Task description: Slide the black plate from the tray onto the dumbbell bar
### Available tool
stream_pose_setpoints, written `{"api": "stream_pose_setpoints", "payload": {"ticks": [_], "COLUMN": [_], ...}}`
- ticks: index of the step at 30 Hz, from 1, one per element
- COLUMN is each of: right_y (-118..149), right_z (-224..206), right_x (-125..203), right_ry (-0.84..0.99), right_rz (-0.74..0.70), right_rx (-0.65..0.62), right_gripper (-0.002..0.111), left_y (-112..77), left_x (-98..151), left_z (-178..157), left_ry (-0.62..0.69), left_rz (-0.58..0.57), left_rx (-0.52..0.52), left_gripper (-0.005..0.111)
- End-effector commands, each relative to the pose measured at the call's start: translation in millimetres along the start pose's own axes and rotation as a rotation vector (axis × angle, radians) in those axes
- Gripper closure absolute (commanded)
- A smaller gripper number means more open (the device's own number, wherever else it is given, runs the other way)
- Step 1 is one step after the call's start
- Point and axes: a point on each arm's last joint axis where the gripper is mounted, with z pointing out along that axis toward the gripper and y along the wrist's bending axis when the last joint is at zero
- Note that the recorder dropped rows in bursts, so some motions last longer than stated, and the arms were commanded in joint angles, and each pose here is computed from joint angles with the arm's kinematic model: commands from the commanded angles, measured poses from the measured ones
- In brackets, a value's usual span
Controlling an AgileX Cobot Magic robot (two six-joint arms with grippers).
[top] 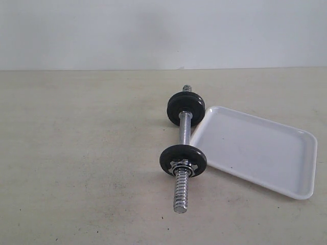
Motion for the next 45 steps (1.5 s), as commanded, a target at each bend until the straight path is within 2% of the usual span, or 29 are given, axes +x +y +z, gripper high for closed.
{"api": "stream_pose_setpoints", "payload": {"ticks": [1, 45], "right_y": [-0.3, -0.6], "right_z": [-0.4, -0.4], "right_x": [-1.4, -3.0], "right_ry": [-0.016, -0.034], "right_rz": [-0.009, -0.016], "right_rx": [0.003, 0.007], "right_gripper": [0.104, 0.104], "left_y": [-0.5, -0.5], "left_x": [0.9, 0.9], "left_z": [0.0, 0.0], "left_ry": [-0.002, -0.002], "left_rz": [0.0, 0.0], "left_rx": [0.008, 0.008], "left_gripper": [0.103, 0.103]}}
